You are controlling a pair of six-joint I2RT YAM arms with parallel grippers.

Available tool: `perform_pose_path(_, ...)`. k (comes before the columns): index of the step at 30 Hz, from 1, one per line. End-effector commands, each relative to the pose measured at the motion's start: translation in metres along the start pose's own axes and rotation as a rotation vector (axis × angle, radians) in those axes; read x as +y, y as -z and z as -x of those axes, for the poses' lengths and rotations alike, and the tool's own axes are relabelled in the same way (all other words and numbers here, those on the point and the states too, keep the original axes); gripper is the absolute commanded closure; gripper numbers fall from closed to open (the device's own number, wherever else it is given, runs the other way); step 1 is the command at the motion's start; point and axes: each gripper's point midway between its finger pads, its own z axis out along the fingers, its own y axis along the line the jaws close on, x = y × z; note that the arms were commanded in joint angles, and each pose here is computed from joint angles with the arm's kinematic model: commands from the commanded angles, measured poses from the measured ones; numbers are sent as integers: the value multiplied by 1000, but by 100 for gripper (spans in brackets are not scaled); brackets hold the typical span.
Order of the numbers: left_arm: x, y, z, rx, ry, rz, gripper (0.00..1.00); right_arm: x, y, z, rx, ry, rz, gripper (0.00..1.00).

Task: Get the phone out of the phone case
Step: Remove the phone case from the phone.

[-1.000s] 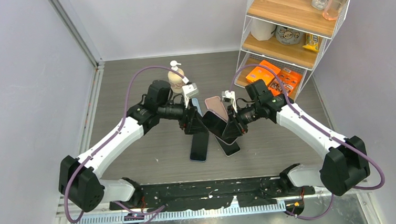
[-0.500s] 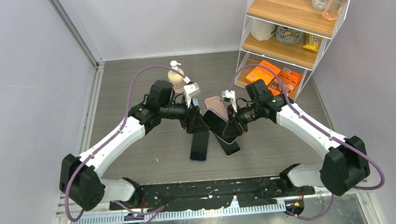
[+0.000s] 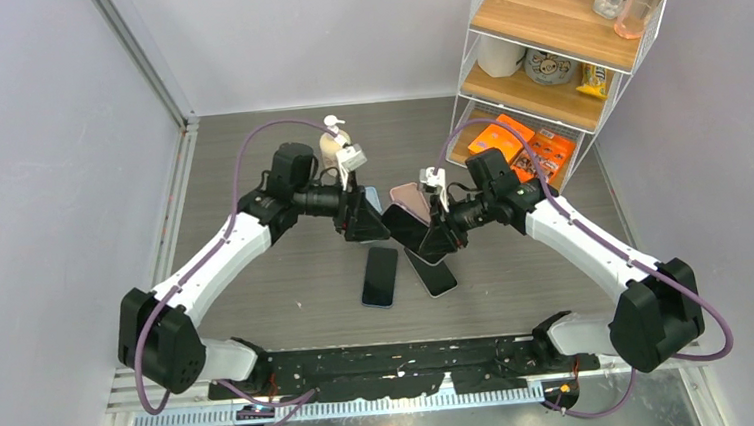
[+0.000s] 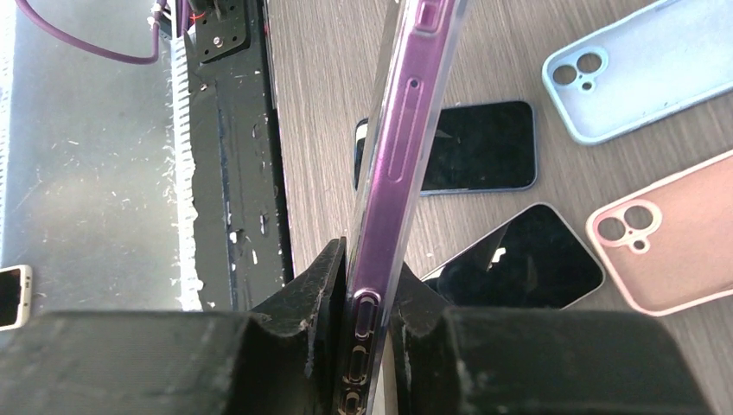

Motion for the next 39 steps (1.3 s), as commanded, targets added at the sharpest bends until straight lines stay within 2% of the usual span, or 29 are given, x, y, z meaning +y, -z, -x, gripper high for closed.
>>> perform_pose_path(1, 28, 23, 31, -114, -108, 90, 30, 77, 14, 57, -196, 307, 300, 95)
perform_pose_path(10, 41, 42, 30, -143, -83, 96, 29, 76, 16, 62, -188, 319, 287, 95)
perform_pose_path(18, 12, 68, 38, -245, -143, -45, 27, 67, 20, 84, -215, 373, 220, 95)
perform_pose_path(23, -18, 76, 37, -300, -226, -127, 25, 53, 21, 114, -281, 388, 126, 95)
perform_pose_path(28, -42, 83, 36, -361, -309, -182, 22, 47, 23, 140, -354, 339, 89, 95)
perform_pose_path(34, -51, 83, 42, -459, -384, -147, 18, 49, 24, 171, -459, 330, 131, 95)
perform_pose_path(39, -46, 74, 62, -564, -342, -75, 18, 53, 21, 182, -528, 257, 186, 95)
